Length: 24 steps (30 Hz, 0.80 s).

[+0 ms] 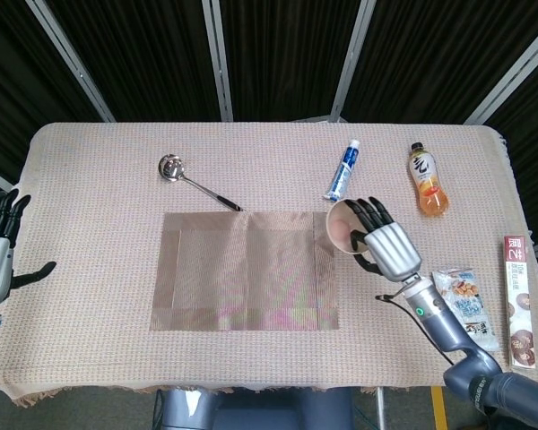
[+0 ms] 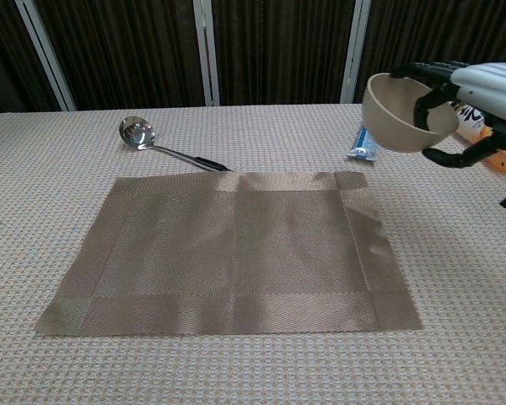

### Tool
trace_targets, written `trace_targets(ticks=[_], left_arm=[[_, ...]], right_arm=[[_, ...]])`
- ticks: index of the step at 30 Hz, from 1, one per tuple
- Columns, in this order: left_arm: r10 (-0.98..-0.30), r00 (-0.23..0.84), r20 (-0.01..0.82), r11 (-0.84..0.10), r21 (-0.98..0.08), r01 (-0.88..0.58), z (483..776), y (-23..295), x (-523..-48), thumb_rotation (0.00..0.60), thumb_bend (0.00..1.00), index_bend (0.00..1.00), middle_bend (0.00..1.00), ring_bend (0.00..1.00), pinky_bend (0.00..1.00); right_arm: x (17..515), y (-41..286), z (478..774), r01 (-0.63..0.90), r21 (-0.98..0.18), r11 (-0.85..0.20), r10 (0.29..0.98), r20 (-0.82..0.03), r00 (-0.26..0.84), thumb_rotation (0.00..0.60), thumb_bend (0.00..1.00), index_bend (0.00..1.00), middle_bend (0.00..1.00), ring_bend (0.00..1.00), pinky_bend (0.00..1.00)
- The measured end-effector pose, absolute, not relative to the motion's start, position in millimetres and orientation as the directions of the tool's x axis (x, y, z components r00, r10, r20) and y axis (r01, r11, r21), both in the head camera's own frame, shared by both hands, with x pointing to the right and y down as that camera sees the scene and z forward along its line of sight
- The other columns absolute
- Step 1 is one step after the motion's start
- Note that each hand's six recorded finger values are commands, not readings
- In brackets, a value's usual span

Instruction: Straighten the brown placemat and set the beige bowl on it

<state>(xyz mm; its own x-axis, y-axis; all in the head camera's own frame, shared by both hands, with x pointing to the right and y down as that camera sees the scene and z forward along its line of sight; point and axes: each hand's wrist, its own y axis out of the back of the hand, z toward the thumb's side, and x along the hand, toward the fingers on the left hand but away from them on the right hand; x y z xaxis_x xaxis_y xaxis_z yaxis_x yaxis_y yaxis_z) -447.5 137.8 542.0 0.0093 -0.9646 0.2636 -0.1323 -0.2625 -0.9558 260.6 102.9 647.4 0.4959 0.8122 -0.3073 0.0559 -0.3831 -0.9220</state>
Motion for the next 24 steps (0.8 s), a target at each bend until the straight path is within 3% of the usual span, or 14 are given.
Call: trace_targets(ticks=[12, 24], left_arm=[[-0.964, -0.023, 0.267, -0.261, -0.956, -0.133, 540, 136, -461, 0.600, 0.00, 0.00, 0.00, 0.00, 0.00], [-0.960, -0.039, 0.279, -0.272, -0.953, -0.134, 543, 137, -468, 0.600, 0.00, 0.00, 0.00, 0.00, 0.00]], right_arm=[[144, 107, 664, -0.098, -0.901, -0.423, 0.622, -0.368, 0.691, 0.600, 0.35, 0.80, 0.04, 0.00, 0.00], [81, 134, 684, -0.210, -0.894, -0.396, 0.519, -0.407, 0.752, 0.600, 0.35, 0.80, 0.04, 0.00, 0.00]])
